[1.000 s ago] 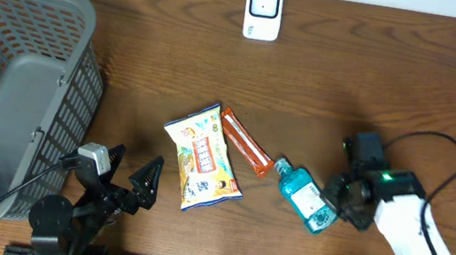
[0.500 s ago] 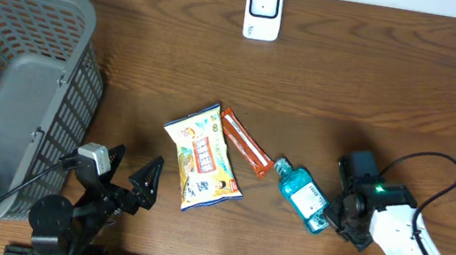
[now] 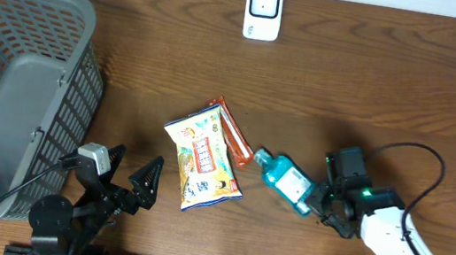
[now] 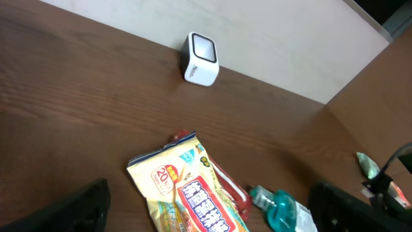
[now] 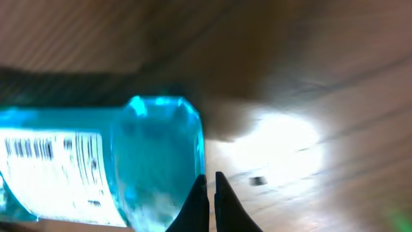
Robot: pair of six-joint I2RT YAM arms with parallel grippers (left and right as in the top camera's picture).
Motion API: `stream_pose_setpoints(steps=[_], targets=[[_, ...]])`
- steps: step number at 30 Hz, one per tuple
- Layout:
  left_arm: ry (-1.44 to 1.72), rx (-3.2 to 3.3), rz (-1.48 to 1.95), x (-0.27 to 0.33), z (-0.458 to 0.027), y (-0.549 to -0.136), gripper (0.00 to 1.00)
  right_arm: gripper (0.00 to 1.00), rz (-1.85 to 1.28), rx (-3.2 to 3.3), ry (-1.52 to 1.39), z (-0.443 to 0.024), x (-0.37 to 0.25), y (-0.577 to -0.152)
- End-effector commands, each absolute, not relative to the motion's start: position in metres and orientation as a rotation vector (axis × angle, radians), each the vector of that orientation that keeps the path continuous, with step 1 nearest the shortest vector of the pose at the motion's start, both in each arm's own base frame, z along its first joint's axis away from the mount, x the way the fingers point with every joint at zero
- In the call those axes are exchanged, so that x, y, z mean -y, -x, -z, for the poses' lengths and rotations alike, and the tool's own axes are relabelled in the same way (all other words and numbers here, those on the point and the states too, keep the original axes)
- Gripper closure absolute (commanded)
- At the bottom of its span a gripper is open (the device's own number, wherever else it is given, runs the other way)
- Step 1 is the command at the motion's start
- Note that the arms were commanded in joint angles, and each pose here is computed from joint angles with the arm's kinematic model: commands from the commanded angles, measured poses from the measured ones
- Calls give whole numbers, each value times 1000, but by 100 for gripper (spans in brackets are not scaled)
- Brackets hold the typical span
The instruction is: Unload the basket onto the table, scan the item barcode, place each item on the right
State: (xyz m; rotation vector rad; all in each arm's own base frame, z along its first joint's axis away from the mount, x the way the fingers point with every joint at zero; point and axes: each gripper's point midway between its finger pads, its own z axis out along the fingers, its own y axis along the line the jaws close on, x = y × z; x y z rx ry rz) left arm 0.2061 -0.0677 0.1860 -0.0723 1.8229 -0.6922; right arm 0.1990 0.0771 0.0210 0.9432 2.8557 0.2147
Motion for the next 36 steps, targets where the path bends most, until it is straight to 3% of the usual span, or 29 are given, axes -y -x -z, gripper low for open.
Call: stream_pose_setpoints(steps=[1, 7, 12, 14, 15, 16, 17, 18, 22, 28, 36], targets=[[67, -1817, 693, 68, -187, -206, 2, 98, -293, -2880, -803, -23, -101, -200], [67, -1817, 693, 68, -187, -206, 2, 98, -426, -2819, -565, -33, -140, -216], [67, -1817, 693, 68, -187, -206, 2, 88, -540, -2836, -353, -55, -162, -221], [67, -1817, 693, 68, -187, -206, 2, 72, -541, -2820, -173, -71, -168, -227], [67, -1817, 693, 68, -187, -206, 2, 56, -538, -2799, -19, -81, -172, -231], [67, -1817, 693, 68, -187, -206, 2, 32, -527, -2772, 126, -91, -175, -234], [67, -1817, 693, 68, -187, -206, 2, 14, -511, -2747, 230, -98, -177, -237], [67, -1817, 693, 68, -187, -206, 2, 1, -496, -2717, 322, -105, -178, -240], [67, -1817, 693, 68, -187, -206, 2, 1, -451, -2624, 605, -110, -183, -248], [67, -1817, 693, 68, -187, -206, 2, 1, -425, -2701, 924, -59, -184, -244], [67, -1817, 693, 68, -187, -206, 2, 1, -396, -2866, 853, -23, -167, -279]])
